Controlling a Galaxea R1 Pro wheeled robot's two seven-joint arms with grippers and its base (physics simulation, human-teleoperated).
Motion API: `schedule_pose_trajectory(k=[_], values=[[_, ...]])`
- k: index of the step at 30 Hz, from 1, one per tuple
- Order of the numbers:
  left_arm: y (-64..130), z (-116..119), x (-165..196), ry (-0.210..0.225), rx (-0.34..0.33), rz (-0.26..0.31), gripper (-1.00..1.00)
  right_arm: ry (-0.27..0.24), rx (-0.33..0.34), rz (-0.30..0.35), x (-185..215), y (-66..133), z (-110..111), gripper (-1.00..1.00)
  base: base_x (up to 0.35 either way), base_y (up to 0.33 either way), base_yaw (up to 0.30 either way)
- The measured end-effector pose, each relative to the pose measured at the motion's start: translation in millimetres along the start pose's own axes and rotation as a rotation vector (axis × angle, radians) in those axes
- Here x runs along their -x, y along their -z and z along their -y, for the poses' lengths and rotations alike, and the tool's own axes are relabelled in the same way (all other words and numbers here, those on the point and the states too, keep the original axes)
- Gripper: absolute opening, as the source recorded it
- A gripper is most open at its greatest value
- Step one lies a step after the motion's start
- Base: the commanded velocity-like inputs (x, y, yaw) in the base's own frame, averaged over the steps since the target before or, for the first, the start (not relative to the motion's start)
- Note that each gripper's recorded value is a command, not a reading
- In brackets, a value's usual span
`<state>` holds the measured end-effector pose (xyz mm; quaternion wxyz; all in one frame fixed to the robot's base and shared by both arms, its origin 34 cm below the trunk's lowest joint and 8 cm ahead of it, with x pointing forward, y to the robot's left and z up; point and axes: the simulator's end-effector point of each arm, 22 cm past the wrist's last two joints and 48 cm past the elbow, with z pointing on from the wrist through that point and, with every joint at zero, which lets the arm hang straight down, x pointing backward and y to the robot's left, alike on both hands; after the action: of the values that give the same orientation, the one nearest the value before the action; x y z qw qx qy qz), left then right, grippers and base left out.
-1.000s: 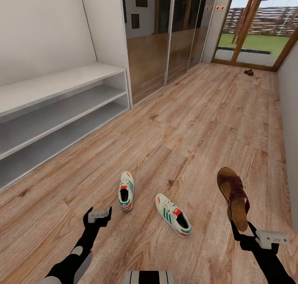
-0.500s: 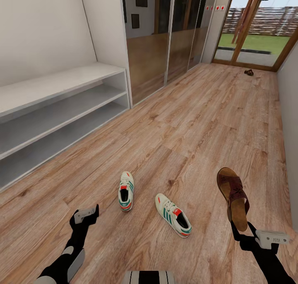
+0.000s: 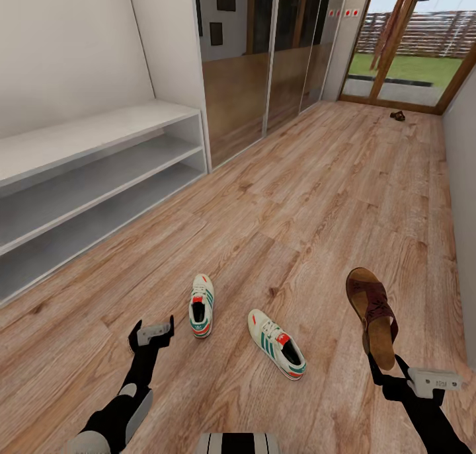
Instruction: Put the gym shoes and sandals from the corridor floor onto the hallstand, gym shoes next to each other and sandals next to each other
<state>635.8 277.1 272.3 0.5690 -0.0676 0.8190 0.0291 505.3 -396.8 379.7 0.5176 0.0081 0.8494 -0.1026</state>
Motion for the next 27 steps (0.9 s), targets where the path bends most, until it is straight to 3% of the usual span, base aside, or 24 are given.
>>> schedule_pose_trajectory(k=[4,9,16,27], values=[[-0.5,8.5,13.2,0.024,0.006,0.057,1.0,-0.002,0.001,0.0,-0.1,0.0,-0.4,-1.0,0.0,0.0,0.0],[3.8,20.6,14.4,0.049,0.004,0.082,1.0,-0.003,0.003,-0.001,-0.4,0.0,-0.8,-1.0,0.0,0.0,0.0],[12.4,39.9,1.9,0.052,-0.025,0.065,1.0,-0.004,0.006,-0.003,-0.7,-0.1,-1.6,-1.0,0.0,0.0,0.0],[28.8,55.1,-35.5,0.046,-0.047,-0.031,1.0,-0.007,0.005,-0.006,-1.4,-0.1,-2.2,-1.0,0.0,0.0,0.0]])
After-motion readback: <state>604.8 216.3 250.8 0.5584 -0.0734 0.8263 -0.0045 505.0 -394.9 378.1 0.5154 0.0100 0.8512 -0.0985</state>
